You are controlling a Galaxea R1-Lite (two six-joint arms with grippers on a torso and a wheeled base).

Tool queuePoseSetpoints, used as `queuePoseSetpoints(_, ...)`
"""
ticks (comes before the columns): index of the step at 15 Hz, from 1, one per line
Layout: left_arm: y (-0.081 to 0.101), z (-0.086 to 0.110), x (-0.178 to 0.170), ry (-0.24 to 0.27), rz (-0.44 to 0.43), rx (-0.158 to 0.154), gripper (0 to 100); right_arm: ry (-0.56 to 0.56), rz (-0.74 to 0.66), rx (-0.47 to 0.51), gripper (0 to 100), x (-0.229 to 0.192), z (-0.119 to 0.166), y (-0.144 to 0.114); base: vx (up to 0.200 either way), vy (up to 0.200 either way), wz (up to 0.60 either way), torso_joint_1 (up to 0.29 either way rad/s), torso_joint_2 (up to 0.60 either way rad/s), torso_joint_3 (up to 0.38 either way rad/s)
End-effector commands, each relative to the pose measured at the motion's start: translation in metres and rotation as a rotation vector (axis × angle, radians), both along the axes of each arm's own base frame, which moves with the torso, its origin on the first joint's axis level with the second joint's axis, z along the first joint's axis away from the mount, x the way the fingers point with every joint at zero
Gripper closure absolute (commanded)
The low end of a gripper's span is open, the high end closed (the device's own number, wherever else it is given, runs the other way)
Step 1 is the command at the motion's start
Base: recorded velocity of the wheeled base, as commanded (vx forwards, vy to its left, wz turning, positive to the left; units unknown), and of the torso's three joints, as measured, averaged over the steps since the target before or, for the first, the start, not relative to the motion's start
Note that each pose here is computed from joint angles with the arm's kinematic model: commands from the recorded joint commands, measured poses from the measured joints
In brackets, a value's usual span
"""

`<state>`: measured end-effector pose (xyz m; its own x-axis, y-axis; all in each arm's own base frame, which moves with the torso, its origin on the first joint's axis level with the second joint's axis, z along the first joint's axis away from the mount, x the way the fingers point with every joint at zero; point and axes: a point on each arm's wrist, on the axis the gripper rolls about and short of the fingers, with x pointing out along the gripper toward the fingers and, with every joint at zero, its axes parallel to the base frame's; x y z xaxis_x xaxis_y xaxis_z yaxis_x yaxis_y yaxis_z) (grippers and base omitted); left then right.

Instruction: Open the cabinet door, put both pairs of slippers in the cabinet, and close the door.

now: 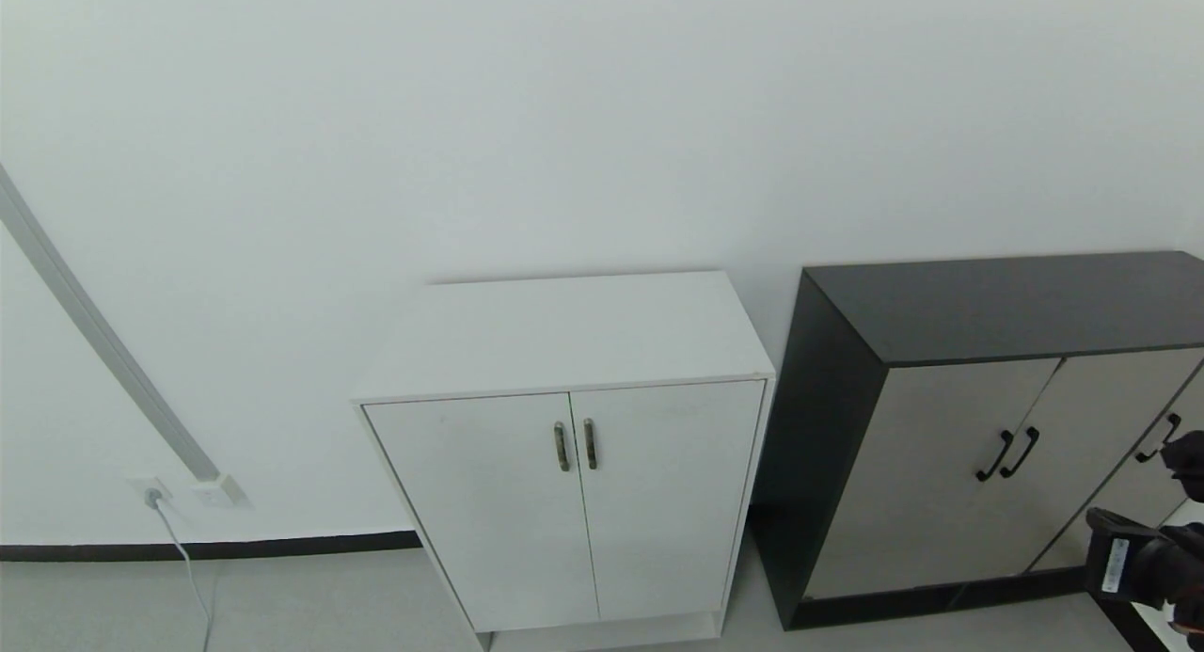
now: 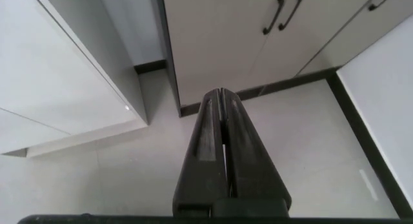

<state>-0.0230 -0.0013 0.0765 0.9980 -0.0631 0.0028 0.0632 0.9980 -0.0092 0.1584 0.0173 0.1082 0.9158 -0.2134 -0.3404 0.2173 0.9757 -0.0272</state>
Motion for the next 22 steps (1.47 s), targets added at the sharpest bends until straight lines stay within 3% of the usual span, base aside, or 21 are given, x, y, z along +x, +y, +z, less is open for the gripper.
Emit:
queuePoseSetpoints(1,0.0,0.0,0.0,0.0,0.0,0.0,100,-0.082,-0.024,0.008,100,-0.023,0.012,-0.007,0.0,0.0,0.0,0.0,0.0,0.0)
queuePoseSetpoints(5,0.0,0.0,0.0,0.0,-0.001,0.0,100,-0.103,-0.006,0.002,100,-0.059,0.024,-0.013,0.0,0.0,0.0,0.0,0.0,0.0)
queuePoseSetpoints(11,0.0,0.0,0.0,0.0,-0.001,0.0,100,-0.086,0.136,0.024,100,-0.116,0.037,-0.017,0.0,0.0,0.0,0.0,0.0,0.0)
queuePoseSetpoints(19,0.0,0.0,0.0,0.0,-0.001,0.0,100,0.046,0.341,0.09,100,-0.136,-0.016,-0.014,0.0,0.0,0.0,0.0,0.0,0.0)
queuePoseSetpoints(22,0.0,0.0,0.0,0.0,-0.001,0.0,100,0.11,0.378,0.056,100,-0.141,-0.028,-0.014,0.0,0.0,0.0,0.0,0.0,0.0)
